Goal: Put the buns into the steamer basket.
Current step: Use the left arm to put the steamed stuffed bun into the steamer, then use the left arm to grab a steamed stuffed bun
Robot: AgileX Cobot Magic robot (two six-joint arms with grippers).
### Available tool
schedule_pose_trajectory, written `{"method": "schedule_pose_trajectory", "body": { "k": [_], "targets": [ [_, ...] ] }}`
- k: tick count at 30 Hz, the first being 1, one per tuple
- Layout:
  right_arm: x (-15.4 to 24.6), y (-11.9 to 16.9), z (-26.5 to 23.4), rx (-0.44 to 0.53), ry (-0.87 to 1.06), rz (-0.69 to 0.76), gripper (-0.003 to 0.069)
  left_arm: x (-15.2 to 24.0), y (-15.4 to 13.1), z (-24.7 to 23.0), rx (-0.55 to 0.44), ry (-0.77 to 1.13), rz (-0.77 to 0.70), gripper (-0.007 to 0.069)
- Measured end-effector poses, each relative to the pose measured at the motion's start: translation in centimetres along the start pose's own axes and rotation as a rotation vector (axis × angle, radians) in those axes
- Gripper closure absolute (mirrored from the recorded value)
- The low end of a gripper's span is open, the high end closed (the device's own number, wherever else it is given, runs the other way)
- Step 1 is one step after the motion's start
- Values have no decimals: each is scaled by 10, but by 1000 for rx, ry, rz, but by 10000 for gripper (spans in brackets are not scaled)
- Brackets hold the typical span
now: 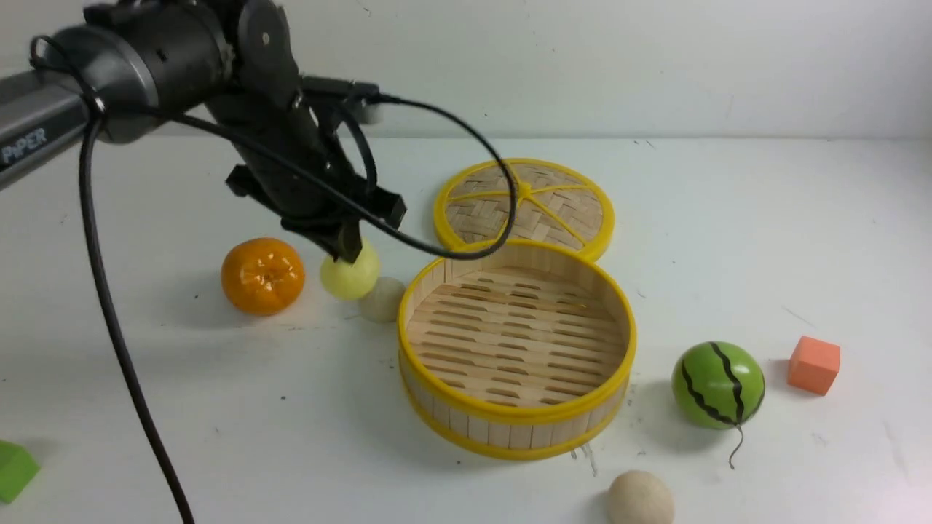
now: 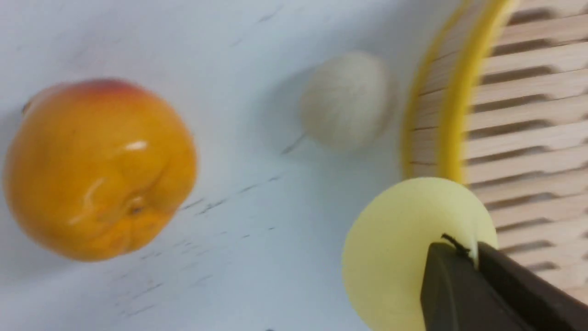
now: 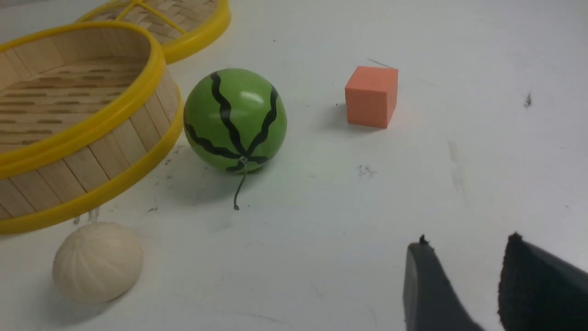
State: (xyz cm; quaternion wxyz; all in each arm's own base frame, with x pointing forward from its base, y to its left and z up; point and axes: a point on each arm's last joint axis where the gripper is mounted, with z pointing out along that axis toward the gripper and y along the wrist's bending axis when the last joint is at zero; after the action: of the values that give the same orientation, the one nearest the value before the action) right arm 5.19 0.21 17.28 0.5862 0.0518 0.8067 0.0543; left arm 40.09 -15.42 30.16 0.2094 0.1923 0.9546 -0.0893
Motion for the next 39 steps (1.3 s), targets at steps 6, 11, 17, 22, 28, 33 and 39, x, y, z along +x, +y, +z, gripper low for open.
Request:
{"method": "schedule_pose_trajectory", "body": {
  "k": [6, 11, 17, 22, 28, 33, 39],
  "targets": [
    [0, 0, 0, 0, 0, 0, 420, -4, -61, 24, 121, 24, 120, 638],
    [0, 0, 0, 0, 0, 0, 420, -3, -65, 69, 87, 84, 130, 638],
    [0, 0, 0, 0, 0, 0, 420, -9, -60, 87, 26, 83, 82, 625],
    [0, 0, 0, 0, 0, 0, 420, -12, -60, 85, 25, 70, 78, 528],
    [0, 0, 0, 0, 0, 0, 420, -13, -60, 74, 23, 57, 63, 258],
    [0, 0, 0, 0, 0, 0, 420, -19, -52, 28, -13, -8, 74, 185],
    [0, 0, 0, 0, 0, 0, 420, -16, 5, 23, -45, 15, -34, 372]
  ]
}}
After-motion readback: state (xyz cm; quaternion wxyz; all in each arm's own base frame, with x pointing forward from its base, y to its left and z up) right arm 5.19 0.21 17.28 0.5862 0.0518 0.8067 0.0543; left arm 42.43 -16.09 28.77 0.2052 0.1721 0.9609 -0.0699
